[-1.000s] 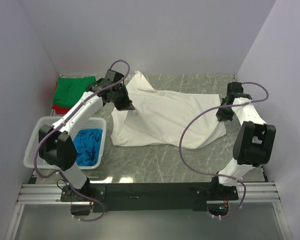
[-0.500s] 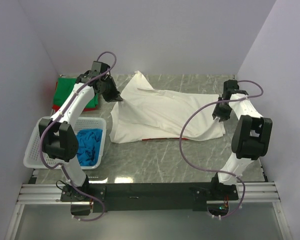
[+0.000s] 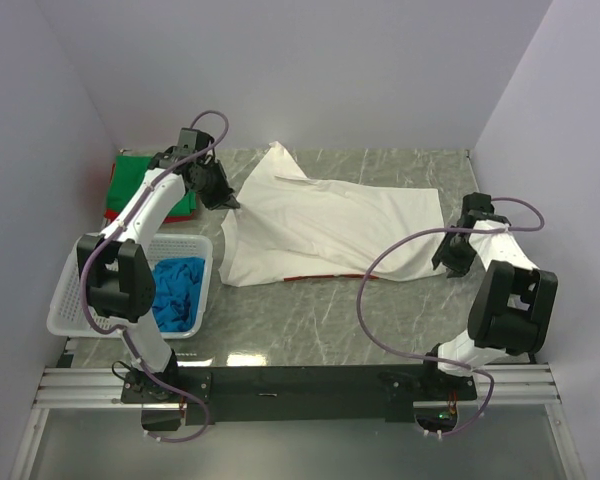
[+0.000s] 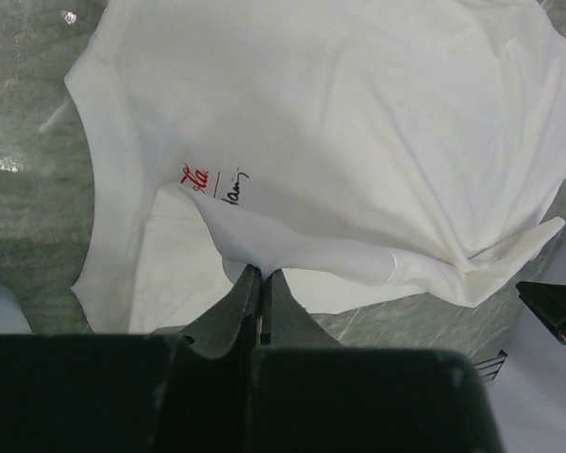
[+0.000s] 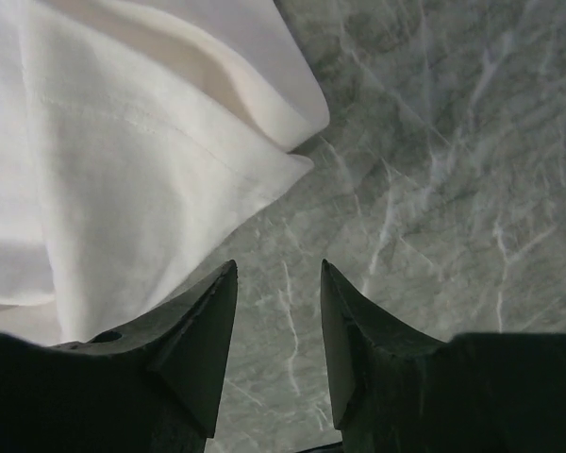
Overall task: Fold and stack the t-shirts
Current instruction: Fold the tshirt
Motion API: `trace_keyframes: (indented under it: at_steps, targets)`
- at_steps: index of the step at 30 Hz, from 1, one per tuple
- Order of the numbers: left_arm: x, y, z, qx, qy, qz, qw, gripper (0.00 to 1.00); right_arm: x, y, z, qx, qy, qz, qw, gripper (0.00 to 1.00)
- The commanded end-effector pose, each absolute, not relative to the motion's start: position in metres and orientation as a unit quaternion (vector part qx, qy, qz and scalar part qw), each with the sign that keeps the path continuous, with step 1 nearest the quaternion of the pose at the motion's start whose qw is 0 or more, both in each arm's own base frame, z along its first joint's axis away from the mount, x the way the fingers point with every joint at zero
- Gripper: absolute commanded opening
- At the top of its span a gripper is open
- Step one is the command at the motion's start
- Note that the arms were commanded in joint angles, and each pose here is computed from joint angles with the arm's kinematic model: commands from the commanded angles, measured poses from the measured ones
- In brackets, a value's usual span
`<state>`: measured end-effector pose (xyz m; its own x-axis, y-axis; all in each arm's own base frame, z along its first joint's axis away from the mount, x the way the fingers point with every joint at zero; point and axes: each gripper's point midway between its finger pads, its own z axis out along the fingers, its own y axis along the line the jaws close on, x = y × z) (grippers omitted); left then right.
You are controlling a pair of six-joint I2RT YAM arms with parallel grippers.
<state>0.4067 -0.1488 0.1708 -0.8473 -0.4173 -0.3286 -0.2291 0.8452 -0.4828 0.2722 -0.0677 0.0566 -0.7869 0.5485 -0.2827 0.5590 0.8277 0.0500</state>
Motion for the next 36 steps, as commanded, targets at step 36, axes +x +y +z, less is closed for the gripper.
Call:
trace_keyframes:
  at_steps: [36]
  targets:
    - [0.412,-0.153,0.196,-0.148,0.925,-0.253,0.241,0.01,0.298,-0.096,0.033,0.323,0.936,-0.039,0.138,0.19]
